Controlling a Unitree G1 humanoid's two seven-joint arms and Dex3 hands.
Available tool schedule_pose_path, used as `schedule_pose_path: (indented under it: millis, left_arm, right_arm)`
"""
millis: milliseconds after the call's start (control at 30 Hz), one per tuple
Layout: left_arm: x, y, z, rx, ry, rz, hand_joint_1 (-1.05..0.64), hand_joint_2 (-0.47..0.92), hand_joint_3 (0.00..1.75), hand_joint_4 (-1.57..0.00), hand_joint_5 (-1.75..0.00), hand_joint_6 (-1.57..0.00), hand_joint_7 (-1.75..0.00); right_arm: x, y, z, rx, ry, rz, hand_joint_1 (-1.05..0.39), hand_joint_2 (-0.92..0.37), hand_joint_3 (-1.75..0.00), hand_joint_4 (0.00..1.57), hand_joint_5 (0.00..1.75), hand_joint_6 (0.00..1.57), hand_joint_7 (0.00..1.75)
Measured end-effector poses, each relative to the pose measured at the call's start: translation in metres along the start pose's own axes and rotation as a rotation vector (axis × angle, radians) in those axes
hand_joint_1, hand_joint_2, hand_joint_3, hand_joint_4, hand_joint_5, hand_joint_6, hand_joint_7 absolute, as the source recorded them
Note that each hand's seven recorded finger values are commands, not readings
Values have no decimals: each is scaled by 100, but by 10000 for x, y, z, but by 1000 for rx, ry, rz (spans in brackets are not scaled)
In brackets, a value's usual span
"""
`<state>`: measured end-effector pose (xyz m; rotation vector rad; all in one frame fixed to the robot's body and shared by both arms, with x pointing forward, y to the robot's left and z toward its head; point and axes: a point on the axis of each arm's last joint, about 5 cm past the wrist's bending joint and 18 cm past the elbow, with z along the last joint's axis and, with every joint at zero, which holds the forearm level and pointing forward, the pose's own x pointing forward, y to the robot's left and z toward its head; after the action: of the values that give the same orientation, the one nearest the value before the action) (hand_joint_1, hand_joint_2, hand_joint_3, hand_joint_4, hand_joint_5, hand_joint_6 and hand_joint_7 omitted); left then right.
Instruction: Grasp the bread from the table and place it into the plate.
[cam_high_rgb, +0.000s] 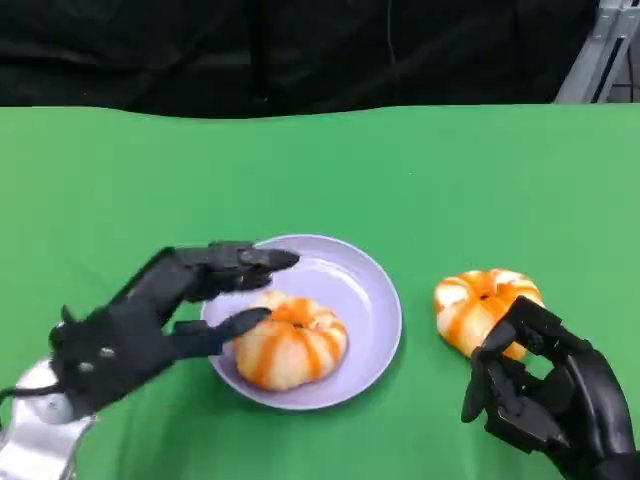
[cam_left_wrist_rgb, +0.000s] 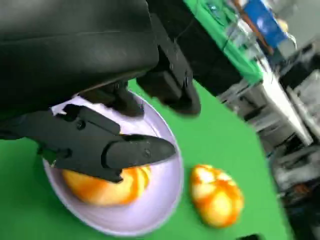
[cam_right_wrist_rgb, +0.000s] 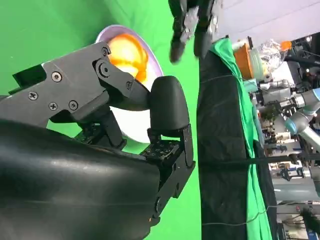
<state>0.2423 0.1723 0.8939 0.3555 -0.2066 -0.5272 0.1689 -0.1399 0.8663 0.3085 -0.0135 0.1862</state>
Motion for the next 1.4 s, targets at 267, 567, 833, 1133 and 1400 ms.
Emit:
schedule_pose_path:
  millis: [267,567,833,1133,1400]
  left_arm:
    - [-388,89,59,-442,48,51,5,62,136,-95,-174,-79,-173]
    - [-766,83,0,-741,134,51,2,62,136,-98,-175,-82,-175]
    - [-938,22,-73,-869,189,86,4,66,142,-94,-175,-79,-175]
    - [-963,-6,-130,-906,211,98,6,67,141,-94,-175,-78,-175]
    - [-955,-13,-156,-911,219,100,6,65,142,-94,-175,-79,-175]
  right_arm:
    - [0,-26,2,3,-2,-8,-13,-69,-97,82,175,62,168]
    - [1,-55,-3,5,0,-13,-13,-67,-98,83,175,64,166]
    - [2,-58,-3,4,0,-16,-14,-68,-98,81,175,63,166]
    - [6,-54,-1,2,0,-14,-13,-69,-97,81,175,62,167]
    - [7,-54,-1,3,-1,-11,-13,-69,-97,82,175,62,167]
